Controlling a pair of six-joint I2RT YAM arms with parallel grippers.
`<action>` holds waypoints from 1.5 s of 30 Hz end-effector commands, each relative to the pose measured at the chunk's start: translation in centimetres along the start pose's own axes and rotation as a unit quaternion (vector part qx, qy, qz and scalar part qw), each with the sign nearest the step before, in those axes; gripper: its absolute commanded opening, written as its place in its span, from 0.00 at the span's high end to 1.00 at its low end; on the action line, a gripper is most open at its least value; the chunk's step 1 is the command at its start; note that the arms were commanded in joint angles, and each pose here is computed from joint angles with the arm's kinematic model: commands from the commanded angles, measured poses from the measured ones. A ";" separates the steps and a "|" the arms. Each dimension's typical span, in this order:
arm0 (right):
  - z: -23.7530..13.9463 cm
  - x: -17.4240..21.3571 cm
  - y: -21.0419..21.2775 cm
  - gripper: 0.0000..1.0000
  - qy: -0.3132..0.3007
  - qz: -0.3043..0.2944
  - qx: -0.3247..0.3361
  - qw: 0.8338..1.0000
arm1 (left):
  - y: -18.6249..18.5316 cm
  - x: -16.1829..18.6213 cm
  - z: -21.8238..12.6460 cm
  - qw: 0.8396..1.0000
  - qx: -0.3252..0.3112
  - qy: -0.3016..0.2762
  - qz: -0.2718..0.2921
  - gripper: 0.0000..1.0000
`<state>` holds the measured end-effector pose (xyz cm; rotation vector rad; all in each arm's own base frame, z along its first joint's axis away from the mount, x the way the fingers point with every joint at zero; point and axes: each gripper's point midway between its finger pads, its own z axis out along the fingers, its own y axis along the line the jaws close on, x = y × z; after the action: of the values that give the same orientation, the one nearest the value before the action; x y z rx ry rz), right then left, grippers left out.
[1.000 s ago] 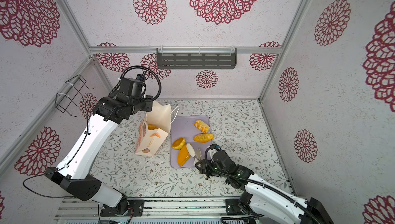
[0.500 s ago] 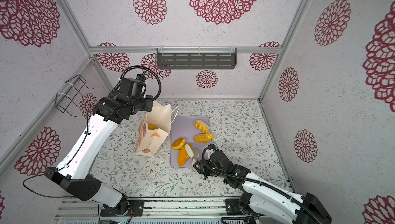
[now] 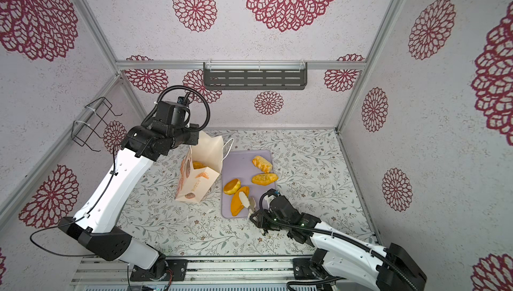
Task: Place the fake bread into the paper bag
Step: 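Lower the tongs onto the long orange crusty loaf and pinch it, then lift the pinched orange loaf with the tongs above the tray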
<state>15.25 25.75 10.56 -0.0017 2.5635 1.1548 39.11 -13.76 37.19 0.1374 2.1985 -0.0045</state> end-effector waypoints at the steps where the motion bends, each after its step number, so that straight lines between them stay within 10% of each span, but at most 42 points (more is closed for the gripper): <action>1: -0.1 -0.5 1.7 0.62 -0.011 -0.008 -0.032 0.999 | -1.0 -0.8 0.3 1.000 0.013 -0.013 -0.003 1.00; 45: -3.7 -3.6 3.1 1.00 -0.081 -0.053 -0.006 0.995 | -1.7 -0.5 0.0 1.000 0.025 -0.008 -0.002 1.00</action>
<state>15.79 24.27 12.64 -0.0149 2.5096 1.0639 39.12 -14.88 36.64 0.1634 2.2124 -0.0318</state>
